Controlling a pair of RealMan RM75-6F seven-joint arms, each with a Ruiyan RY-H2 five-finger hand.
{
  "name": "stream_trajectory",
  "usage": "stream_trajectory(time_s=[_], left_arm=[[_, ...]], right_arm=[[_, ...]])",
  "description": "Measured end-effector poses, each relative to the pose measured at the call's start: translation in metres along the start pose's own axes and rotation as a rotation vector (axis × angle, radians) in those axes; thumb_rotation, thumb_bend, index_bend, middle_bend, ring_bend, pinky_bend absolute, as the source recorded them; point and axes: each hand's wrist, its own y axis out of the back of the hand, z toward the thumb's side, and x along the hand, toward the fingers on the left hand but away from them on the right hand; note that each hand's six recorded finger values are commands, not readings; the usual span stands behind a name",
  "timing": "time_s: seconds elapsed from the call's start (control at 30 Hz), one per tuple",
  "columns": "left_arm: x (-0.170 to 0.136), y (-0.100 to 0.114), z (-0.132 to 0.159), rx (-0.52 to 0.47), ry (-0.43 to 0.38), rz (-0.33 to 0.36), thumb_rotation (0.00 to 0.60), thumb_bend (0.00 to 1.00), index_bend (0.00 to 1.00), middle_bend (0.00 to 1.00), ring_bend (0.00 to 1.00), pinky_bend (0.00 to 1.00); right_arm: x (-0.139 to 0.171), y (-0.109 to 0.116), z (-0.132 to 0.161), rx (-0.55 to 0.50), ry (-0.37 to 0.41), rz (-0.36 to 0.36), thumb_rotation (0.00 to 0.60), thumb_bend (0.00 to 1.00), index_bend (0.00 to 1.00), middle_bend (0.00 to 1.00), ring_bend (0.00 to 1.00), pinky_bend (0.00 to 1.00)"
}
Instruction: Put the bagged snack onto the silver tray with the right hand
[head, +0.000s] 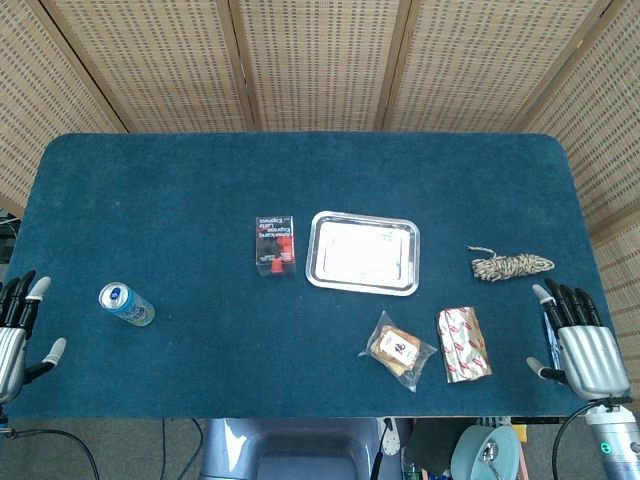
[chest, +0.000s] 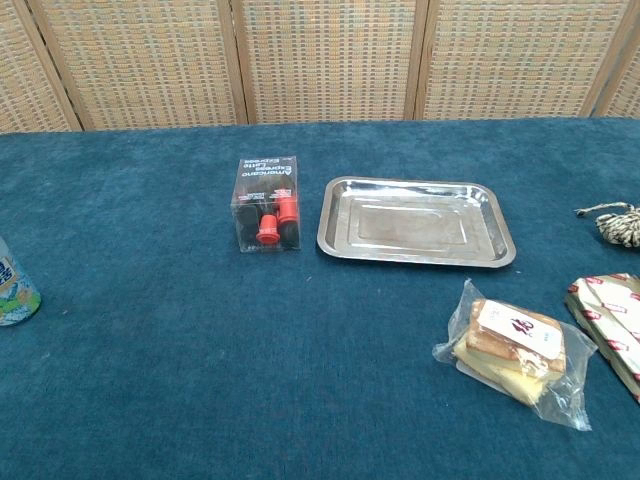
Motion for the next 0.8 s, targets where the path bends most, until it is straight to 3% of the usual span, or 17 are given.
stream_trajectory(time_s=[0.8], left_arm=[[0.0044,-0.0031,0.0084,0.009,-0.020,-0.010,0.600,0.31,0.00,0.00,0.00,0.00]], right_arm=[[0.0005,0.0001,-0.0019,0.013,0.000,0.022,0.600,0.08,0.00,0.00,0.00,0.00]])
